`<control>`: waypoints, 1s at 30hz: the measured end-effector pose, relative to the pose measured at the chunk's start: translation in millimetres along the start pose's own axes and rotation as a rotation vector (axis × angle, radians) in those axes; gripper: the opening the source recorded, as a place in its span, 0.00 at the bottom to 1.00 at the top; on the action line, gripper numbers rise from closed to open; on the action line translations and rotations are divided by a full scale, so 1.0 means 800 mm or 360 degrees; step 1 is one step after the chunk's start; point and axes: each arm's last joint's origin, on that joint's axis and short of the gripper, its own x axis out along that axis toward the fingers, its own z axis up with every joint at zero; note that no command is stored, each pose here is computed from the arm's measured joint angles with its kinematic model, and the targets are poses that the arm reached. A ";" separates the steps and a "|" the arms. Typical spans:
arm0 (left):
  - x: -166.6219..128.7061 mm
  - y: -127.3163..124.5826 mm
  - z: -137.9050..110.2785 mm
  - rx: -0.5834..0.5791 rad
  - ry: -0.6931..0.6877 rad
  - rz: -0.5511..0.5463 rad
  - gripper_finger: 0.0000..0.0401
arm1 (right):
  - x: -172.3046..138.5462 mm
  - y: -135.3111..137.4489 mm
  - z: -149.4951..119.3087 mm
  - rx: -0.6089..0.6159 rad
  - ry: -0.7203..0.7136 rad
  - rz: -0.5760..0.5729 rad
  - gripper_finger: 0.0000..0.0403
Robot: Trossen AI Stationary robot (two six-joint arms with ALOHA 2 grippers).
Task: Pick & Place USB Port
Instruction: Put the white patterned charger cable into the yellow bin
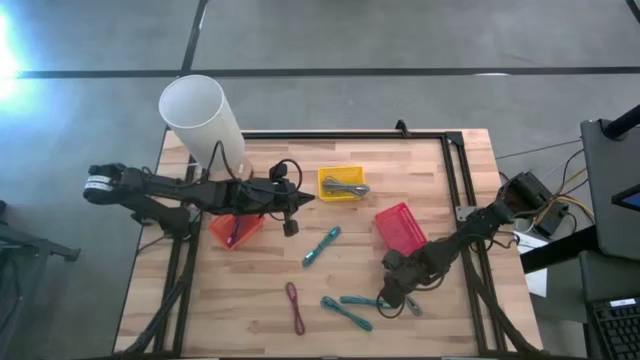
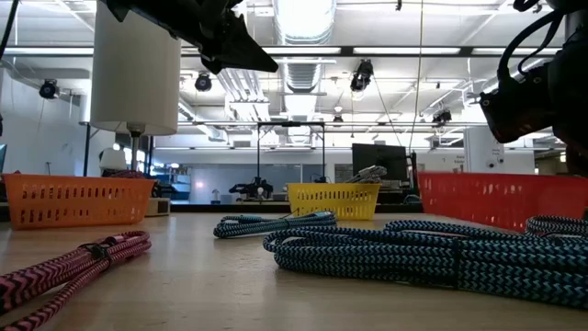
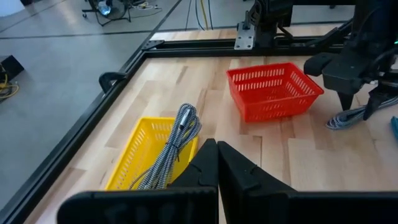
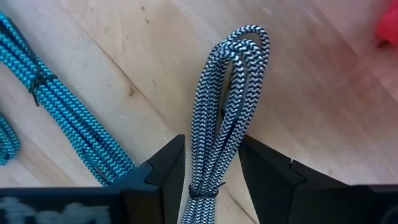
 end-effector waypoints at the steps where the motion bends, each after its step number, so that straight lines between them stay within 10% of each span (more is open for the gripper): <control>1: 0.000 0.000 0.000 0.0001 -0.0001 0.0002 0.00 | 0.002 0.001 0.000 -0.0021 0.0004 -0.0015 0.37; 12: 0.000 0.001 0.001 -0.0003 -0.0014 0.0004 0.00 | -0.014 0.020 0.003 -0.0034 0.0071 -0.0255 0.25; 21: 0.000 0.001 0.001 -0.0005 -0.0012 0.0003 0.00 | -0.053 0.056 0.010 -0.0176 0.0008 -0.0049 0.04; 30: 0.000 0.001 0.003 -0.0009 -0.0024 0.0004 0.00 | -0.121 0.092 0.048 -0.0653 -0.0661 -0.0009 0.04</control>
